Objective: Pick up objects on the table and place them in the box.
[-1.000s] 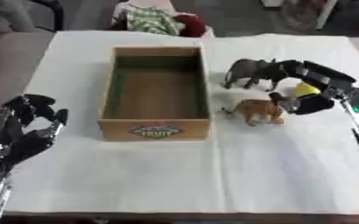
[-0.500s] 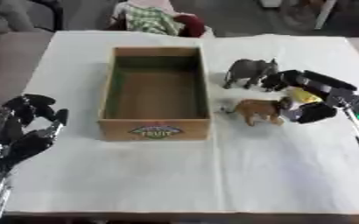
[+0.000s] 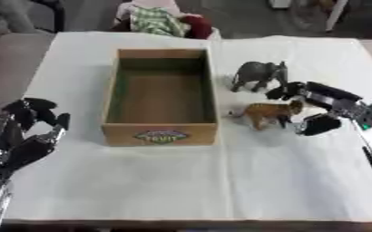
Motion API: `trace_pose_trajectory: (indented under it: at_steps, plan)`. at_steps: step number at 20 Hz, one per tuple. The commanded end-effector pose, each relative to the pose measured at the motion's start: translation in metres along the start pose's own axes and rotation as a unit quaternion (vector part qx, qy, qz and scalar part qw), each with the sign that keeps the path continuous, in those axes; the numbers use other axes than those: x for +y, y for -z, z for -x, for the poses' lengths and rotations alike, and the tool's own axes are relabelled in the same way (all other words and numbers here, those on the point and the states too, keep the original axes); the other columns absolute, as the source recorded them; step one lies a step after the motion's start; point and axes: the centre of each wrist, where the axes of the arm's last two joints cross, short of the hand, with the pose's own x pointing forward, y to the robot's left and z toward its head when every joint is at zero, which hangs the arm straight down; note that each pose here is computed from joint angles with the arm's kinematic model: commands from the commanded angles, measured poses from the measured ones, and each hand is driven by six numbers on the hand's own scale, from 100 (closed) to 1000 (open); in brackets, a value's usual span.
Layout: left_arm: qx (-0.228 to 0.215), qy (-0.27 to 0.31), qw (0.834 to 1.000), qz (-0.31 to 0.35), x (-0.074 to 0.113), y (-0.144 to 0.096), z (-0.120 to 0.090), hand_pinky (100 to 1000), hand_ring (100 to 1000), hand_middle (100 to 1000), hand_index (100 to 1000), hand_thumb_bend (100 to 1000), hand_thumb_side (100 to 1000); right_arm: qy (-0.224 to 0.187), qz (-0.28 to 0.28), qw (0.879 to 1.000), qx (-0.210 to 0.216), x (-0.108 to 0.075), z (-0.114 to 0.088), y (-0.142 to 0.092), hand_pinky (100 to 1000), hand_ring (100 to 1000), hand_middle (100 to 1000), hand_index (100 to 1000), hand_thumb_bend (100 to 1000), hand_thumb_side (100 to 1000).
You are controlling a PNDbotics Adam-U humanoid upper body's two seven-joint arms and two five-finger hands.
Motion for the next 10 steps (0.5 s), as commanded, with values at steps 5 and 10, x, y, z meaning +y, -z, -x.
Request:
trace_pose_trajectory:
  at_steps: [5, 10]
  plan:
    - [-0.011, 0.008, 1.000, 0.004, 0.0040, 0.0022, -0.0066, 752, 490, 448, 625, 321, 100, -0.110, -0.082, 0.989, -0.054, -0.0157, -0.0031, 0.0027, 832, 815, 759, 890, 100, 322]
    - [-0.011, 0.008, 1.000, 0.004, 0.0040, 0.0020, -0.0065, 752, 490, 448, 625, 319, 100, -0.126, -0.091, 0.986, -0.056, -0.0146, -0.0026, 0.0061, 807, 768, 715, 865, 100, 335]
